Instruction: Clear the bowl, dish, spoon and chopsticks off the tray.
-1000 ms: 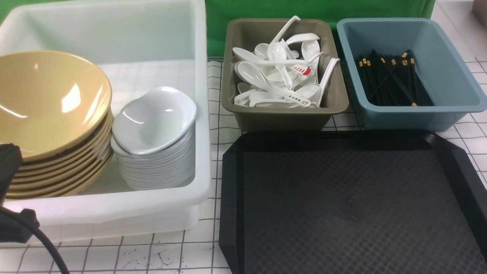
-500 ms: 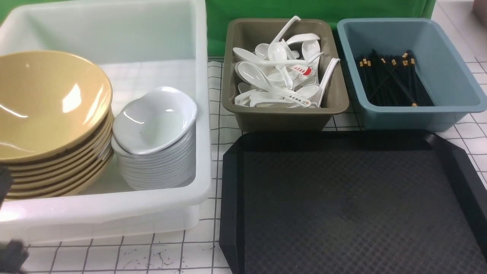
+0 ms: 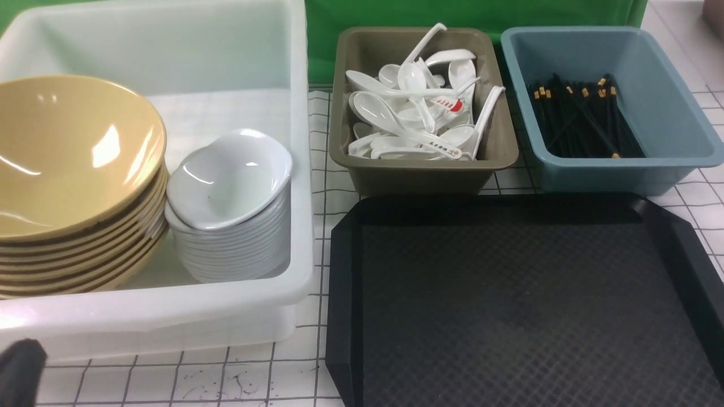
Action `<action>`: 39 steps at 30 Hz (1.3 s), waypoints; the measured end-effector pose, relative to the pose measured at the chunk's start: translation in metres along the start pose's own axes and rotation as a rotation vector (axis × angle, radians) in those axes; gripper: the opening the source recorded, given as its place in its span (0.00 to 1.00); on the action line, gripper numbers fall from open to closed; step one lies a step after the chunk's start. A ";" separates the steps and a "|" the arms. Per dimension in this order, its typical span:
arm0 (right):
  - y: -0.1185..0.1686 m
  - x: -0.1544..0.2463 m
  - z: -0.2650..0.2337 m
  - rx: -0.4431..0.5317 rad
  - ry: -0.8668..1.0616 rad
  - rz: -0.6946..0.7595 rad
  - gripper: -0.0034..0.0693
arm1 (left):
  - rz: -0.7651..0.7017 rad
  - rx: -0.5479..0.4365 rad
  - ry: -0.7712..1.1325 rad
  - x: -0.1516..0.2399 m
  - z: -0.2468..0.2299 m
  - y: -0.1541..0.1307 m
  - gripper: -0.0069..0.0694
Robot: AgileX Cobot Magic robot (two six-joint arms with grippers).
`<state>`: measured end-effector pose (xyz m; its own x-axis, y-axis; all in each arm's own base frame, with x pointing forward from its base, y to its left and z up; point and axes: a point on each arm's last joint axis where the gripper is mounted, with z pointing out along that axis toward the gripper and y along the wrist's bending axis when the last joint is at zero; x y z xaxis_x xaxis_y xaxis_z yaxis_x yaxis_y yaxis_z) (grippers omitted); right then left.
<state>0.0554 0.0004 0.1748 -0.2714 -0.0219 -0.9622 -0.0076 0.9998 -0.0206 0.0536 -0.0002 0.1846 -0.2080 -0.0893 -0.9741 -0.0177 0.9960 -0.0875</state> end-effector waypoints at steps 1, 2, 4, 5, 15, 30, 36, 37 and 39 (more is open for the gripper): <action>0.000 0.000 0.000 0.000 0.000 0.000 0.13 | -0.003 0.002 0.008 0.003 0.001 0.000 0.07; 0.000 0.000 0.000 0.000 0.000 0.000 0.13 | -0.004 0.004 0.011 0.005 0.002 0.000 0.07; 0.000 0.000 0.000 0.000 0.000 0.000 0.13 | -0.004 0.007 0.023 0.007 0.002 0.000 0.07; 0.000 0.000 0.000 0.000 0.000 0.000 0.13 | -0.004 0.008 0.029 0.007 0.002 0.000 0.07; 0.000 0.000 0.000 0.000 0.000 0.000 0.15 | 0.014 0.015 0.041 0.008 0.002 0.000 0.07; 0.000 0.000 0.000 0.000 0.000 0.000 0.15 | 0.013 0.015 0.041 0.008 0.002 0.000 0.07; 0.000 0.000 0.000 0.000 0.000 0.000 0.16 | 0.013 0.015 0.041 0.008 0.002 0.000 0.07; 0.000 0.000 0.000 0.000 0.000 0.000 0.17 | 0.013 0.015 0.041 0.008 0.002 0.000 0.07; 0.000 0.000 0.000 0.000 0.000 0.000 0.17 | 0.013 0.015 0.041 0.008 0.002 0.000 0.07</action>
<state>0.0554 0.0004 0.1748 -0.2714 -0.0219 -0.9622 -0.0076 0.9998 -0.0206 0.0537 -0.0015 0.1761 -0.2477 -0.0761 -0.9658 0.0001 0.9969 -0.0786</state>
